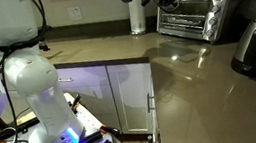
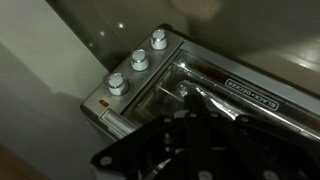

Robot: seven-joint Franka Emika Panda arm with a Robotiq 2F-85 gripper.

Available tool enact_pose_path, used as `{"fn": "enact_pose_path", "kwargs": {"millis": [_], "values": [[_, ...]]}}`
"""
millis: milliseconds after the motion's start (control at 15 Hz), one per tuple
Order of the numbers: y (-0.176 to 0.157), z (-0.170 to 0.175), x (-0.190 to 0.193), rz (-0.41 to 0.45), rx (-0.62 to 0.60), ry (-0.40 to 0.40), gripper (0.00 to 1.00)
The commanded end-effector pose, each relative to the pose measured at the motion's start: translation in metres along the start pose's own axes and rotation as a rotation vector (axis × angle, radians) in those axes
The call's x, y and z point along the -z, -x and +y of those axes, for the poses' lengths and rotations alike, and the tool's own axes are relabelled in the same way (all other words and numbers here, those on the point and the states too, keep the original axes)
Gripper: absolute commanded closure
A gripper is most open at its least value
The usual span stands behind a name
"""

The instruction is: Close the microwave door

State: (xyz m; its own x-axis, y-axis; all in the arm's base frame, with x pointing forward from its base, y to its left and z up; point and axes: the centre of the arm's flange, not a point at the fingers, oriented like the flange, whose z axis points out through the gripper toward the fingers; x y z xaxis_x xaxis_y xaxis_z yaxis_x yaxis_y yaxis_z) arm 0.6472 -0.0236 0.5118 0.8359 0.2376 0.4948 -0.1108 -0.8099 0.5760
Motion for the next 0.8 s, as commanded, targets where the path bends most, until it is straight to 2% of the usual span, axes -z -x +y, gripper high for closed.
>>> {"fn": "enact_pose_path", "kwargs": {"millis": [0, 267, 733], "values": [[0.006, -0.017, 0.023, -0.058, 0.019, -0.120, 1.00], [0.013, -0.045, 0.058, -0.081, 0.043, -0.232, 1.00], [0.047, -0.073, 0.102, -0.260, 0.113, -0.345, 1.00]]}}
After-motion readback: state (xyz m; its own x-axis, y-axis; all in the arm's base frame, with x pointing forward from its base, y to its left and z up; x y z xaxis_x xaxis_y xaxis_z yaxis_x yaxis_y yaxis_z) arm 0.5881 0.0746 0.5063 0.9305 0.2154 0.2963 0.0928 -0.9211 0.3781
